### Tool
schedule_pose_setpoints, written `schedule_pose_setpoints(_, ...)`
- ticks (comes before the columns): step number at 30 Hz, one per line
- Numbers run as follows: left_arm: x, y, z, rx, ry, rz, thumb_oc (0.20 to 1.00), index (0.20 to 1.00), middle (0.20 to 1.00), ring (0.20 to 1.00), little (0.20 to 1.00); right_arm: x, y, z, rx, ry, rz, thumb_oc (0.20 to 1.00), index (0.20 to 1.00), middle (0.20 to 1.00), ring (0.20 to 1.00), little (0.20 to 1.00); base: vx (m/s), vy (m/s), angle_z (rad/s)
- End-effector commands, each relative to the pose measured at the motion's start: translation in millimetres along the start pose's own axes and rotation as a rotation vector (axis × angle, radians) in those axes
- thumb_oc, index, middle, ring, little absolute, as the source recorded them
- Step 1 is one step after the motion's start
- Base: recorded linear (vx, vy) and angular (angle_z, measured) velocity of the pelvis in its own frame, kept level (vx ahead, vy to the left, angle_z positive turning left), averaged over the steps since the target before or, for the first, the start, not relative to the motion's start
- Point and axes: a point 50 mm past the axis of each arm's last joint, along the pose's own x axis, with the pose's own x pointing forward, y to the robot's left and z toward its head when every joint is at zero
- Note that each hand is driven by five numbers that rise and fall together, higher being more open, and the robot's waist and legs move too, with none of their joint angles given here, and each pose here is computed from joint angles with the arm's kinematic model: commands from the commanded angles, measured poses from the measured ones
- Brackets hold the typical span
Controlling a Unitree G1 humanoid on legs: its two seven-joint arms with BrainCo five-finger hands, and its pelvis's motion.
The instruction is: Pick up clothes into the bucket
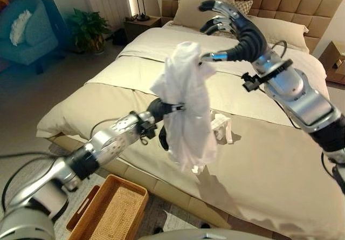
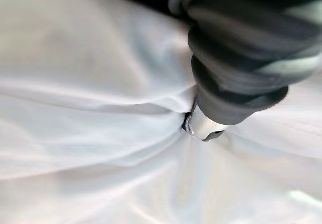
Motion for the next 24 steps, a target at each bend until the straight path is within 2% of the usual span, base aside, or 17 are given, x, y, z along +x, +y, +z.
schedule_pose_setpoints(1, -22.8, 26.5, 55.0, 0.146, -0.226, 0.127, 0.2, 0.2, 0.2, 0.2, 0.2, -4.2, -23.5, 4.3, -0.032, -0.019, -0.075, 1.0, 1.0, 1.0, 1.0, 1.0, 0.01, -0.008, 0.03)
schedule_pose_setpoints(2, -47.4, 44.4, 62.3, 0.172, -0.291, 0.245, 0.2, 0.2, 0.2, 0.2, 0.2, -16.5, -31.0, -6.7, -0.015, 0.033, -0.119, 1.0, 1.0, 1.0, 1.0, 1.0, 0.01, 0.0, 0.11)
schedule_pose_setpoints(4, -73.9, 58.4, 68.4, 0.218, -0.363, 0.371, 0.2, 0.2, 0.2, 0.2, 0.2, -31.5, -38.4, -20.8, 0.04, 0.093, -0.19, 1.0, 1.0, 1.0, 1.0, 1.0, 0.01, 0.006, 0.11)
schedule_pose_setpoints(7, -91.2, 65.8, 70.7, 0.272, -0.416, 0.475, 0.2, 0.2, 0.2, 0.2, 0.2, -40.6, -41.2, -28.8, 0.073, 0.12, -0.24, 1.0, 1.0, 1.0, 1.0, 1.0, 0.0, 0.005, 0.15)
schedule_pose_setpoints(8, -100.2, 67.9, 74.4, 0.332, -0.449, 0.534, 0.2, 0.2, 0.2, 0.2, 0.2, -47.6, -41.9, -35.1, 0.108, 0.138, -0.284, 1.0, 1.0, 1.0, 1.0, 1.0, 0.01, 0.022, 0.13)
schedule_pose_setpoints(9, -118.9, 72.6, 80.7, 0.428, -0.514, 0.66, 0.2, 0.2, 0.2, 0.2, 0.2, -60.9, -45.1, -46.2, 0.145, 0.175, -0.361, 1.0, 1.0, 1.0, 1.0, 1.0, 0.01, 0.021, 0.17)
schedule_pose_setpoints(10, -119.5, 72.2, 80.4, 0.43, -0.513, 0.662, 0.2, 0.2, 0.2, 0.2, 0.2, -60.9, -44.6, -46.2, 0.146, 0.175, -0.36, 1.0, 1.0, 1.0, 1.0, 1.0, 0.0, 0.033, 0.25)
schedule_pose_setpoints(13, -137.9, 73.2, 94.2, 0.604, -0.594, 0.819, 0.2, 0.2, 0.2, 0.2, 0.2, -74.4, -51.9, -59.6, 0.122, 0.237, -0.448, 1.0, 1.0, 1.0, 1.0, 1.0, -0.02, 0.026, 0.24)
schedule_pose_setpoints(18, -146.5, 71.3, 104.2, 0.769, -0.61, 0.904, 0.2, 0.2, 0.2, 0.2, 0.2, -80.7, -59.5, -74.6, 0.053, 0.317, -0.501, 1.0, 1.0, 1.0, 1.0, 1.0, -0.06, 0.034, 0.22)
schedule_pose_setpoints(19, -149.2, 70.6, 108.4, 0.849, -0.595, 0.922, 0.2, 0.2, 0.2, 0.2, 0.2, -84.2, -64.4, -84.7, 0.004, 0.381, -0.518, 1.0, 1.0, 1.0, 1.0, 1.0, -0.08, 0.046, 0.23)
schedule_pose_setpoints(24, -139.4, 72.6, 102.7, 0.808, -0.578, 0.891, 0.2, 0.2, 0.2, 0.2, 0.2, -82.4, -76.9, -97.7, -0.117, 0.477, -0.526, 1.0, 1.0, 1.0, 1.0, 1.0, -0.09, 0.063, 0.29)
